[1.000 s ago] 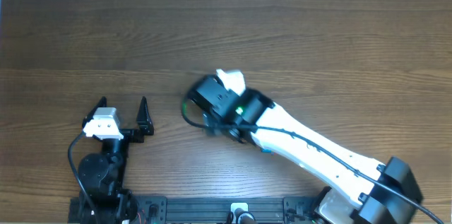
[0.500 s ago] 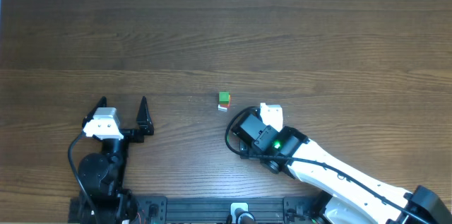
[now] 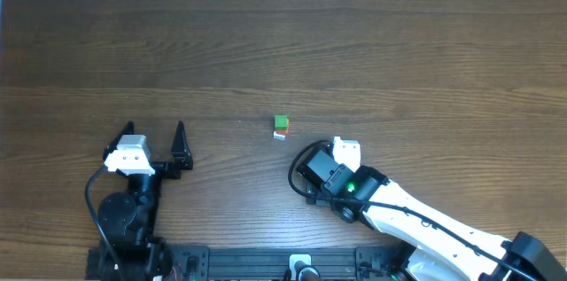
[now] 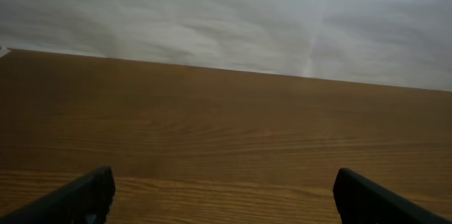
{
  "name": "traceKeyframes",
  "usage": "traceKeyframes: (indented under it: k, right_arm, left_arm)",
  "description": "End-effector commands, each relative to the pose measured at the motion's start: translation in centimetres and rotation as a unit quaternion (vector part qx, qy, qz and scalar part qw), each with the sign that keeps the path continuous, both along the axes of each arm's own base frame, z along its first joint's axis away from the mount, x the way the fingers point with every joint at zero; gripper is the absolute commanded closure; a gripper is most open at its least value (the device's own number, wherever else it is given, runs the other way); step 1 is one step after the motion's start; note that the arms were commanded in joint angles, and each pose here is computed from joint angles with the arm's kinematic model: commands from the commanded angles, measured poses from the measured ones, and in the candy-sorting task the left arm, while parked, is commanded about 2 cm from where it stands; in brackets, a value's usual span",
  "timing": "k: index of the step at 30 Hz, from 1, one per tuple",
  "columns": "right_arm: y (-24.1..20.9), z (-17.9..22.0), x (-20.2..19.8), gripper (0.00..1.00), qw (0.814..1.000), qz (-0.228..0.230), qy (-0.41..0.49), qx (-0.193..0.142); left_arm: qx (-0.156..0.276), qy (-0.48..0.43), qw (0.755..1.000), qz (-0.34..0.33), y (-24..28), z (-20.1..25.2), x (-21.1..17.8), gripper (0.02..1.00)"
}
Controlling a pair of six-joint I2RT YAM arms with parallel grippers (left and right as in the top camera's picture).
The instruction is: Stack Cubes
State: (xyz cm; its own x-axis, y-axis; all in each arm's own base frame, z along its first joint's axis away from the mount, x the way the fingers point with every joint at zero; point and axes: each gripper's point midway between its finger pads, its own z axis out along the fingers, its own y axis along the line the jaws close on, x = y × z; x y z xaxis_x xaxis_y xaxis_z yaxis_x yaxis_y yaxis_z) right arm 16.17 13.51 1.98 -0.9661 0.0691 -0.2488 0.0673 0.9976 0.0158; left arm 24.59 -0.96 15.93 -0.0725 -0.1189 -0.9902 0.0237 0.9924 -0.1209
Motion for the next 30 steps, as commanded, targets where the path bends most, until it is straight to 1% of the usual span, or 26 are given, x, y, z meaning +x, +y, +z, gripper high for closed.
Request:
traceKeyframes:
  k: [1,3,6,14,19,22,30]
  right_arm:
    - [-0.4,-0.5,-0.2,0.137,1.000,-0.014,0.001,0.003]
    - [-0.3,-0.6,-0.2,0.154,1.000,-0.013,0.001,0.006]
    - [-0.1,-0.8,0.0,0.207,1.000,-0.013,-0.002,0.008]
    - [0.2,-2.0,0.3,0.268,1.000,-0.013,0.006,-0.001]
    - [0.3,-2.0,0.4,0.310,1.000,-0.013,0.004,0.002]
    - [0.3,-2.0,0.4,0.373,1.000,-0.013,0.004,0.001]
    - [0.3,-2.1,0.4,0.487,1.000,-0.013,0.005,0.000]
  left_arm:
    - [0.007,0.000,1.000,-0.007,-0.3,-0.1,0.0,0.018]
    - [0.007,0.000,1.000,-0.007,-0.3,-0.1,0.0,0.018]
    - [0.007,0.000,1.000,-0.007,-0.3,-0.1,0.0,0.018]
    - [0.007,0.000,1.000,-0.007,-0.3,-0.1,0.0,0.018]
    - [0.007,0.000,1.000,-0.007,-0.3,-0.1,0.0,0.018]
    - [0.007,0.000,1.000,-0.007,-0.3,-0.1,0.0,0.018]
    - [0.007,0.000,1.000,-0.007,-0.3,-0.1,0.0,0.018]
